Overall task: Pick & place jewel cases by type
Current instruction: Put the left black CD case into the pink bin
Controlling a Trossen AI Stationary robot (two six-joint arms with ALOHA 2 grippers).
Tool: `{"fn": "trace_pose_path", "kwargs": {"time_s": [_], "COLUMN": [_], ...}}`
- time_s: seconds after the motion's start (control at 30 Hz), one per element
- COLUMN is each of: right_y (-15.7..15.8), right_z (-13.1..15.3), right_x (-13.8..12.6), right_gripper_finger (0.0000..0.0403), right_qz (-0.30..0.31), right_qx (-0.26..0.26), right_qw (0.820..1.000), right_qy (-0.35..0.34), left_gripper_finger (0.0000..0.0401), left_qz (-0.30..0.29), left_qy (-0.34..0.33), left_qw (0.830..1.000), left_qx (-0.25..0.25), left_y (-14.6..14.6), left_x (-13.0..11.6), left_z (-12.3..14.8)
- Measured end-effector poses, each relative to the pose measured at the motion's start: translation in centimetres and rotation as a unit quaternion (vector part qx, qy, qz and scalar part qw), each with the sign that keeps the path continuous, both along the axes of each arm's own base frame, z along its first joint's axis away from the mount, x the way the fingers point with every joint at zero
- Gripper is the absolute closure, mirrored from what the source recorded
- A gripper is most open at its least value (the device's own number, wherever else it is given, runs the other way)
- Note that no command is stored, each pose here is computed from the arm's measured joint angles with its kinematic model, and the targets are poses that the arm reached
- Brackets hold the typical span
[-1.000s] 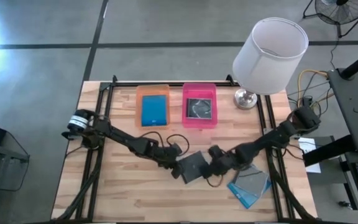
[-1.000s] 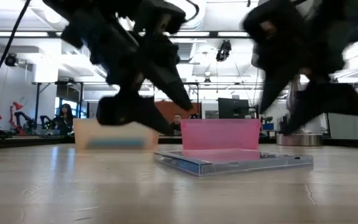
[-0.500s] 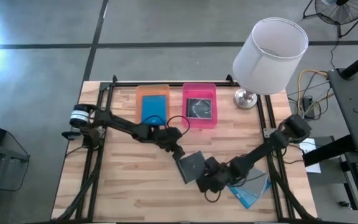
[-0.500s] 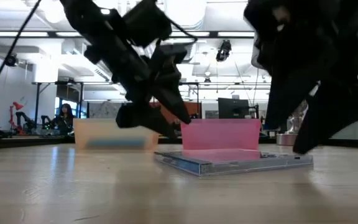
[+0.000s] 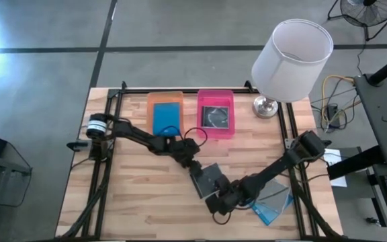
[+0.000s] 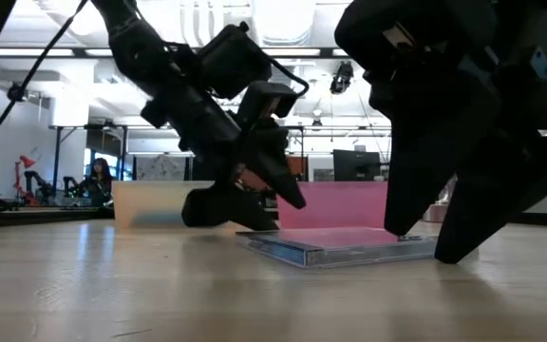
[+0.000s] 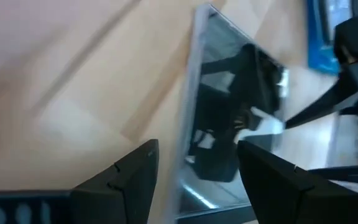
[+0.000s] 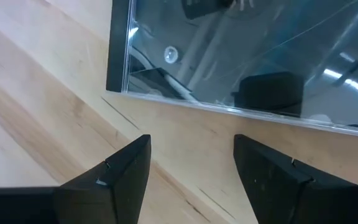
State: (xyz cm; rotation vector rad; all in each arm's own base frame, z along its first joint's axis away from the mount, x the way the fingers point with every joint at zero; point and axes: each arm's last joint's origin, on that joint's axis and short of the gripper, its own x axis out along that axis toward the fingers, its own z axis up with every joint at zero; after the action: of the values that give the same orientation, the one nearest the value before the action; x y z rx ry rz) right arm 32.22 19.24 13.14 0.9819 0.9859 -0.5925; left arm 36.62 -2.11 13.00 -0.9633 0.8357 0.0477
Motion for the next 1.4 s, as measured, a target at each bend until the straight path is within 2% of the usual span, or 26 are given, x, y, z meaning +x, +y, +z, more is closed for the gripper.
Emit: {"fn": "trace_pose_path", "kwargs": {"time_s": [0.13,0.27,0.4,0.6,0.73,0.87,0.93,1.2,1.4], "right_y": [0.2,0.2,0.0,0.0,0.4,0.8,1.0,1.1,1.4], "right_z": [-0.2,-0.6,-0.9,-0.9,-1.0,-1.1,-1.1,-1.1,-1.1], "right_x": [0.3,0.3,0.1,-0.1,-0.5,-0.8,-0.9,-1.1,-1.4], "right_gripper_finger": [0.0177,0.0177,0.0177,0.0177,0.0177,0.0177,0.0177,0.0177,0.0177], "right_qz": [0.011,0.01,0.009,0.049,0.075,0.088,0.09,0.087,0.079], "right_qx": [-0.01,-0.017,-0.041,-0.055,-0.045,-0.049,-0.052,-0.071,-0.08], "right_qw": [1.0,1.0,0.999,0.997,0.996,0.995,0.995,0.994,0.994], "right_qy": [0.003,0.004,-0.005,0.002,0.014,0.015,0.014,0.009,0.005], "left_gripper_finger": [0.0199,0.0199,0.0199,0.0199,0.0199,0.0199,0.0199,0.0199,0.0199], "left_qz": [-0.006,-0.016,-0.029,-0.025,-0.025,-0.048,-0.059,-0.066,-0.051], "left_qy": [-0.009,-0.013,-0.016,-0.027,-0.063,-0.131,-0.144,-0.148,-0.149], "left_qw": [0.999,0.997,0.996,0.994,0.988,0.973,0.968,0.967,0.967], "left_qx": [-0.046,-0.069,-0.086,-0.107,-0.135,-0.182,-0.199,-0.198,-0.198], "left_y": [-0.2,-0.3,-0.4,-0.4,-0.5,-1.0,-1.6,-5.2,-6.0], "left_x": [0.5,0.7,0.8,1.6,2.3,3.1,3.4,3.8,3.7], "left_z": [-0.7,-0.8,0.0,1.3,2.6,4.9,5.6,6.1,5.9]}}
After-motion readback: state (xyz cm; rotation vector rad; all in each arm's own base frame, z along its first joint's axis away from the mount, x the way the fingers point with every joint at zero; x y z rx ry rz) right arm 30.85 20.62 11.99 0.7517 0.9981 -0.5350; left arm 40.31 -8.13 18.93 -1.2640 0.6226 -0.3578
